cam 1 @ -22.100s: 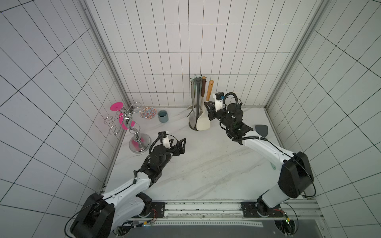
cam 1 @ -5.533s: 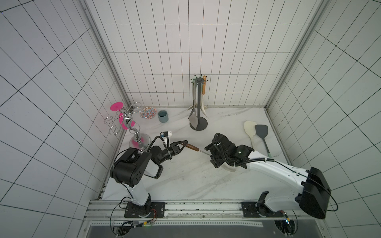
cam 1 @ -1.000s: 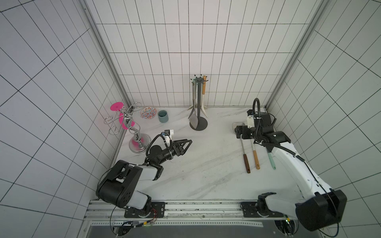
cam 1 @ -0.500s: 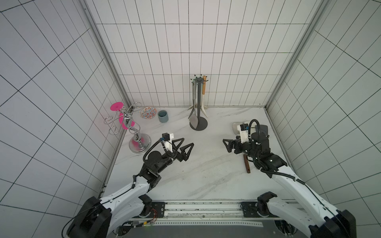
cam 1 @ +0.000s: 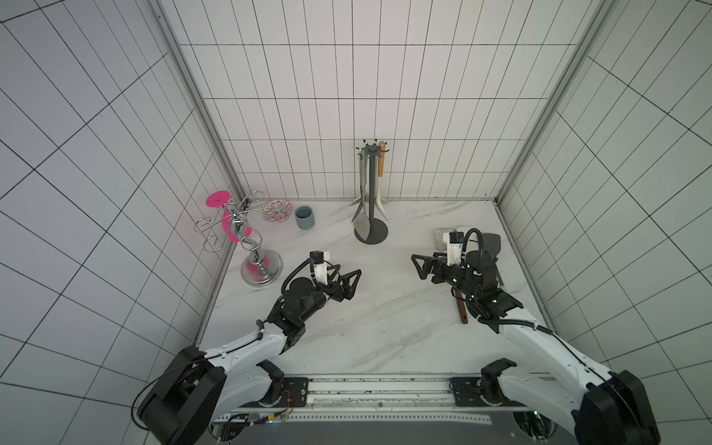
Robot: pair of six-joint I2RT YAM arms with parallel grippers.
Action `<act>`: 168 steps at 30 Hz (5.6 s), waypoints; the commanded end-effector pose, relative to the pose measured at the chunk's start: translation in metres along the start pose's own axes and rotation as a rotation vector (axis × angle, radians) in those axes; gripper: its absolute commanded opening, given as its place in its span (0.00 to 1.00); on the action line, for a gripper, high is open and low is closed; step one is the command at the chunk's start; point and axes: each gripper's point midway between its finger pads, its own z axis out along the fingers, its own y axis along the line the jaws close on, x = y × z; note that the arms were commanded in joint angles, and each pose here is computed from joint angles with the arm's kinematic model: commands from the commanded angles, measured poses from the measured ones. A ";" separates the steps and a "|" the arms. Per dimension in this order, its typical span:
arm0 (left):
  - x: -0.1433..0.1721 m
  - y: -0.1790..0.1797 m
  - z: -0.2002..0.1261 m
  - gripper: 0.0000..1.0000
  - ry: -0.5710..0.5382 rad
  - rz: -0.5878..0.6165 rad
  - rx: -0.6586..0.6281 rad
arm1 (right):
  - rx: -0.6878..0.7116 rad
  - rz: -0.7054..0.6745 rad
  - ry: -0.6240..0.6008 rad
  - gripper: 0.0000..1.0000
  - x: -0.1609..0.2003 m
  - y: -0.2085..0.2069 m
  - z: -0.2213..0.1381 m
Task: Take the spatula off the kitchen utensil rack
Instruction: Take off the spatula from the rack, then place the spatula at the center of the board.
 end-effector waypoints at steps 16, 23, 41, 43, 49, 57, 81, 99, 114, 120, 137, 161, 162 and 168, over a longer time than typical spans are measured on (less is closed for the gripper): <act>0.020 0.001 0.039 0.97 0.145 -0.082 0.021 | -0.118 -0.009 -0.107 0.66 -0.080 0.010 0.109; 0.011 0.000 0.033 0.97 0.115 -0.072 0.013 | -0.147 -0.111 -0.195 0.58 -0.132 0.020 0.155; 0.004 0.000 0.028 0.97 0.091 -0.065 0.017 | -0.203 -0.276 -0.258 0.32 -0.170 0.049 0.236; 0.003 -0.002 0.028 0.97 0.087 -0.066 0.022 | -0.187 -0.284 -0.256 0.30 -0.169 0.047 0.240; 0.003 -0.003 0.027 0.97 0.087 -0.067 0.027 | -0.126 -0.329 -0.254 0.23 -0.173 0.041 0.246; 0.002 -0.005 0.027 0.97 0.084 -0.068 0.036 | -0.088 -0.371 -0.247 0.34 -0.180 0.039 0.250; 0.000 -0.007 0.024 0.97 0.074 -0.067 0.049 | 0.136 -0.529 -0.287 0.00 -0.208 0.061 0.207; -0.001 -0.011 0.023 0.97 0.066 -0.061 0.063 | 0.409 -0.464 -0.296 0.00 -0.226 0.029 0.175; -0.013 -0.020 0.012 0.97 0.035 -0.022 0.077 | 0.428 -0.489 -0.298 0.00 -0.212 0.019 0.117; -0.015 -0.024 0.011 0.97 0.028 -0.006 0.086 | 0.392 -0.568 -0.217 0.00 -0.177 0.015 0.101; -0.026 -0.036 -0.001 0.97 -0.010 0.002 0.114 | 0.400 -0.892 0.132 0.00 -0.071 -0.019 0.053; -0.042 -0.035 -0.010 0.98 -0.056 -0.165 0.192 | 0.611 -1.308 0.316 0.00 -0.026 -0.052 0.054; -0.042 -0.034 -0.009 0.98 -0.047 -0.189 0.212 | 0.601 -1.318 0.308 0.00 -0.024 -0.051 0.055; -0.040 -0.028 0.000 0.98 0.012 -0.287 0.315 | 0.553 -1.408 0.313 0.00 -0.008 -0.045 0.070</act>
